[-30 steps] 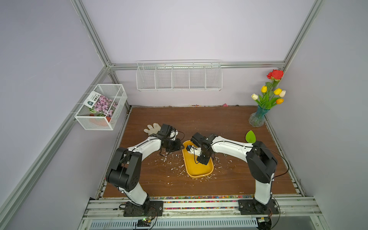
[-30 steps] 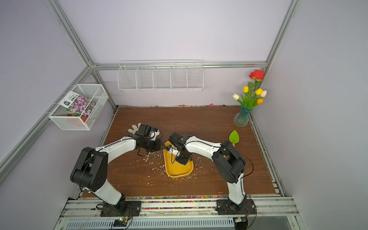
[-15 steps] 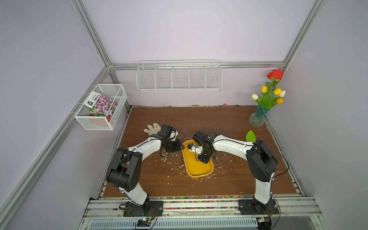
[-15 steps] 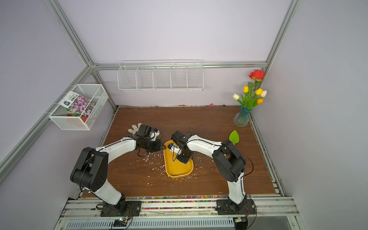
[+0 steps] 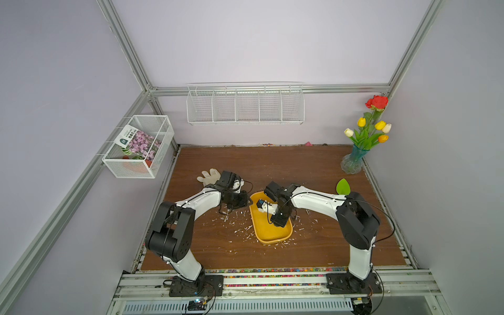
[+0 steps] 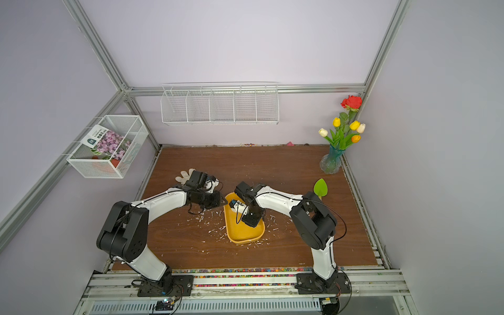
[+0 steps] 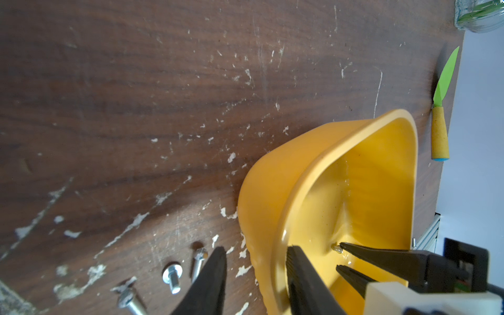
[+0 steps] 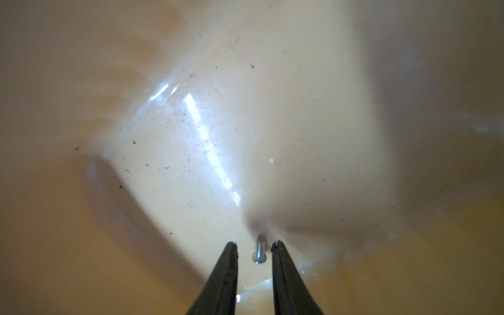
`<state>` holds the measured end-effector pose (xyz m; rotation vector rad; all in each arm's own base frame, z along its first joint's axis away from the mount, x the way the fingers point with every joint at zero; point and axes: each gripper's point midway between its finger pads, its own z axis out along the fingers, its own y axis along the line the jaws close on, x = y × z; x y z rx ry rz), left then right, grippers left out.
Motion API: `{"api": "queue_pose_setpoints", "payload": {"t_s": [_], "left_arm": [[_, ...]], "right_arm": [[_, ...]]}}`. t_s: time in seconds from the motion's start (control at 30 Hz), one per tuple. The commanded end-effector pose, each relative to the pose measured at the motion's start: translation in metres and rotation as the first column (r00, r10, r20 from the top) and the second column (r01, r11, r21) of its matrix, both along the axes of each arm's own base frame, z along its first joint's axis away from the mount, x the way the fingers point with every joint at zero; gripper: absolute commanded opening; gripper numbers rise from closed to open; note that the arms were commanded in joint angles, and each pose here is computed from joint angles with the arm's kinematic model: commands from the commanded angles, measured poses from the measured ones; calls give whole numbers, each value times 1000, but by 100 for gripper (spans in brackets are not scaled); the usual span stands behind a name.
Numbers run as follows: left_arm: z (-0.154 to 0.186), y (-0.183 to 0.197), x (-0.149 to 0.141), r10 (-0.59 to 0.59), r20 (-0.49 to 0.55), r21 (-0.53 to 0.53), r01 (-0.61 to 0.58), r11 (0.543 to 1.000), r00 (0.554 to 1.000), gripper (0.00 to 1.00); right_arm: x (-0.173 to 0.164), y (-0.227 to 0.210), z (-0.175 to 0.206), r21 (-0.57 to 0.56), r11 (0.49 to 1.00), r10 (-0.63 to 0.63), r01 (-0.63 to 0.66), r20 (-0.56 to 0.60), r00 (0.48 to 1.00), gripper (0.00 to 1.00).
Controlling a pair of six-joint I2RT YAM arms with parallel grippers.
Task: Take out the screws from the storage box
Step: Pick up the screw from the storage box.
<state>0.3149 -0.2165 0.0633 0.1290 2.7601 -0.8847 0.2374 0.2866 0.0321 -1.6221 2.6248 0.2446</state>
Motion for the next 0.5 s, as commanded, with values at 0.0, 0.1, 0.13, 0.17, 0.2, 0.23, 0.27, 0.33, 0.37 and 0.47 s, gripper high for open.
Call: {"api": "queue_pose_setpoints", "payload": {"t_s": [0.0,0.1,0.13,0.17,0.2,0.23,0.27,0.33,0.37,0.47], "left_arm": [[-7,3,-3,3,-25,10,-3,1000,1000,40],[-6,3,-2,2,-20,9,-2,1000,1000,40],[-6,3,-2,3,-20,11,-2,1000,1000,40],[-6,2,-2,1,-19,9,-1,1000,1000,40],[-6,3,-2,1,-22,10,-1,1000,1000,40],[-6,3,-2,-1,-21,11,1,1000,1000,40],[-6,2,-1,0,-20,10,0,1000,1000,40],[-6,2,-2,1,-21,9,-1,1000,1000,40],[-6,3,-2,0,-19,11,0,1000,1000,40],[-6,4,-1,3,-18,14,-3,1000,1000,40]], "right_arm": [[-3,-8,-8,-51,999,-2,2,-5,1000,28],[-4,-13,-11,-74,997,6,-6,-1,1000,29],[-4,-14,-12,-77,997,11,-11,-2,1000,29],[-5,-14,-13,-84,996,15,-16,-12,1000,29],[-6,-15,-14,-88,996,15,-17,-18,1000,29],[-7,-14,-15,-90,996,17,-18,-22,1000,29],[-8,-15,-16,-91,996,18,-20,-28,999,29],[-12,-14,-17,-97,995,24,-27,-33,999,29],[-14,-14,-17,-101,994,31,-34,-37,999,29],[-16,-18,-20,-124,991,37,-41,-35,999,29]]}}
